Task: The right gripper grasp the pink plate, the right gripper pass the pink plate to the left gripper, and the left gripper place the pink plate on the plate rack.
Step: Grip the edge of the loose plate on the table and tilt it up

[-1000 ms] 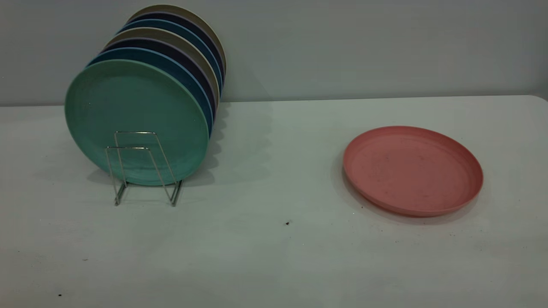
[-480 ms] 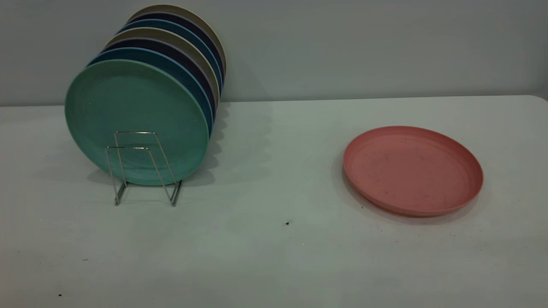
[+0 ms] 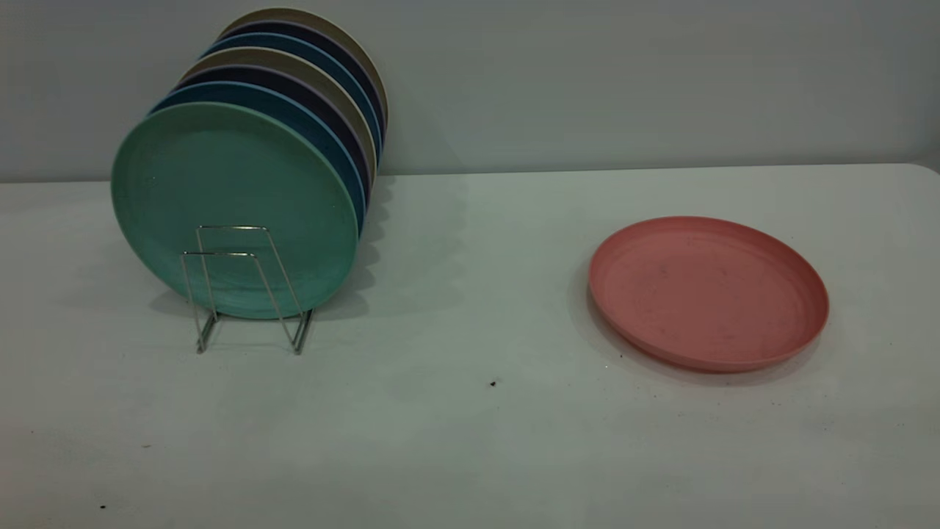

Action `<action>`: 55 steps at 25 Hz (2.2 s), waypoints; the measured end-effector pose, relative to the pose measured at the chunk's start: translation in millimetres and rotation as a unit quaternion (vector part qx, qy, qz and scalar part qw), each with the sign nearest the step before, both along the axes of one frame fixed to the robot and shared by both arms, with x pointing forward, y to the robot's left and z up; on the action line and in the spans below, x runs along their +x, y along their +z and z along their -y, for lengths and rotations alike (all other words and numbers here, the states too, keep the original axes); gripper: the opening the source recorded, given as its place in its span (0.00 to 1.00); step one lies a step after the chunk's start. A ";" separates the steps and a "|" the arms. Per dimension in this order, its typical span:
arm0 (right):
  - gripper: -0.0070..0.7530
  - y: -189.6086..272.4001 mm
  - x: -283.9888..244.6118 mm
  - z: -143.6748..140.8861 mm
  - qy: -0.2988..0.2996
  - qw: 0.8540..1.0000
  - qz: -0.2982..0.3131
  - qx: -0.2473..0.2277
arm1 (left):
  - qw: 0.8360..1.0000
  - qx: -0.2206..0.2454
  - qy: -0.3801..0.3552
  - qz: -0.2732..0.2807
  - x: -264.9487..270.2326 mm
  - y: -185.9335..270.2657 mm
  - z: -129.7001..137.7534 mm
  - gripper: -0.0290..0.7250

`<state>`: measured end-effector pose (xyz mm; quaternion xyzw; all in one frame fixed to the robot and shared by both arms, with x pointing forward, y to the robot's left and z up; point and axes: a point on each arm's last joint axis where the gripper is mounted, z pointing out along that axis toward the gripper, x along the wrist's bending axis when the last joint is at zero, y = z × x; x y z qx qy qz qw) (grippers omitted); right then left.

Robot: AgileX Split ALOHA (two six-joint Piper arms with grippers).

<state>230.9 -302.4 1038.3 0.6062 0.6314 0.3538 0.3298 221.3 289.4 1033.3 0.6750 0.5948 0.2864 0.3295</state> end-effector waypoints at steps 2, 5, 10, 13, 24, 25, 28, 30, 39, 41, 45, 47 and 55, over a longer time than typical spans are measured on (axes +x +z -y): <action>0.33 0.0 0.0 0.0 0.000 1.000 0.000 0.000 | 1.000 -0.003 0.003 0.002 0.3 0.4 -0.1 0.61; 0.35 3.2 0.3 -0.4 0.005 1.000 0.000 -0.005 | 1.000 -0.017 0.017 -0.005 2.5 2.8 -0.5 0.61; 0.49 24.7 26.5 -6.8 0.028 0.998 -0.049 -0.003 | 0.999 -0.023 0.024 -0.027 27.4 33.0 -1.5 0.64; 0.59 39.0 55.9 -11.8 0.036 0.997 -0.072 0.004 | 0.999 -0.008 0.011 -0.039 59.9 53.7 -2.5 0.69; 0.65 13.1 185.1 -40.3 0.085 0.979 -0.167 0.077 | 0.988 0.004 -0.093 -0.121 201.2 54.1 4.8 0.75; 0.65 4.2 196.9 -42.3 0.084 0.977 -0.178 0.083 | 0.987 0.001 -0.099 -0.126 212.0 49.7 5.6 0.75; 0.65 -22.3 228.0 -47.5 0.076 0.971 -0.200 0.108 | 0.981 -0.015 -0.125 -0.149 248.9 30.9 9.2 0.75; 0.65 -41.4 244.9 -49.6 0.074 0.967 -0.216 0.113 | 0.976 -0.035 -0.147 -0.160 270.2 20.0 13.8 0.73; 0.65 -104.2 320.4 -47.1 0.079 0.945 -0.290 0.132 | 0.952 -0.098 -0.239 -0.167 347.7 -16.8 69.6 0.71; 0.65 -112.4 335.3 -33.8 0.075 0.941 -0.298 0.144 | 0.945 -0.105 -0.251 -0.179 359.7 -29.6 85.6 0.71; 0.65 -134.7 357.6 -4.0 0.071 0.926 -0.322 0.185 | 0.934 -0.124 -0.270 -0.197 377.8 -54.6 121.7 0.70; 0.65 -150.1 366.3 9.4 0.064 0.917 -0.329 0.214 | 0.928 -0.129 -0.280 -0.208 382.5 -68.2 139.8 0.70; 0.65 -201.9 393.3 49.8 0.041 0.892 -0.334 0.301 | 0.913 -0.123 -0.310 -0.234 376.7 -93.5 178.0 0.70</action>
